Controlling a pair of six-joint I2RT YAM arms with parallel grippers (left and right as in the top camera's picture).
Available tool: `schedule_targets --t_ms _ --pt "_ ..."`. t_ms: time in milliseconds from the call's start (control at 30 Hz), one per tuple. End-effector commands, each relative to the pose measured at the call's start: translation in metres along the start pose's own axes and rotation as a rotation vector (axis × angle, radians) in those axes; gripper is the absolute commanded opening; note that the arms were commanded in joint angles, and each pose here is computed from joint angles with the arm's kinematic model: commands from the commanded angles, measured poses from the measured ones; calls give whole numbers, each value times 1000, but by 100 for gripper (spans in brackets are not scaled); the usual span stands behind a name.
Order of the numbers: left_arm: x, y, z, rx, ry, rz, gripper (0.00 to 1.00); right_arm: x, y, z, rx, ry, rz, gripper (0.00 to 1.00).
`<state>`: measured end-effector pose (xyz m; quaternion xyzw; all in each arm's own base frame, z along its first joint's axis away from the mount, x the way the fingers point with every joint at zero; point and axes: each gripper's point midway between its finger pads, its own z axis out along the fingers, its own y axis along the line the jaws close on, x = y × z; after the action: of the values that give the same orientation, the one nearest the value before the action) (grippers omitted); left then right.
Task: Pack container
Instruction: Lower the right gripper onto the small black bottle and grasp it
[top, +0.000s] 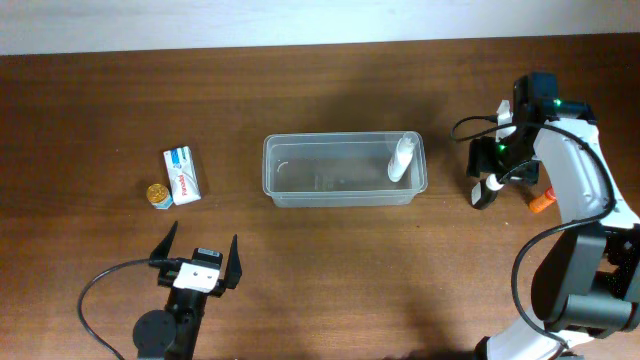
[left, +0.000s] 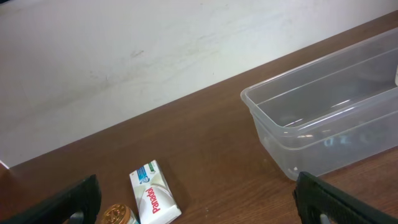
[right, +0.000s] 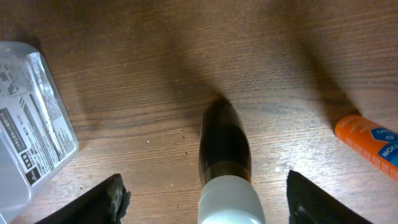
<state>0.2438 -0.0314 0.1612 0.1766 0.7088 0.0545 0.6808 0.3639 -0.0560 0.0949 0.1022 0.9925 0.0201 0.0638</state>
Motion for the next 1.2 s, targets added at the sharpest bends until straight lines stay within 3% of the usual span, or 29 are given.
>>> schedule_targets --t_ms 0,433,633,900,1167 --pt "2 2 0 -12 2 -6 99 5 -1 7 10 25 34 73" --pt "2 2 0 -12 2 -6 99 21 -2 24 12 67 36 71" --pt "2 2 0 -12 2 -6 99 17 -2 24 12 54 35 57" --pt "2 2 0 -12 2 -6 99 12 -2 25 11 34 34 57" --pt "2 2 0 -12 2 -6 99 13 -2 25 11 36 34 44"
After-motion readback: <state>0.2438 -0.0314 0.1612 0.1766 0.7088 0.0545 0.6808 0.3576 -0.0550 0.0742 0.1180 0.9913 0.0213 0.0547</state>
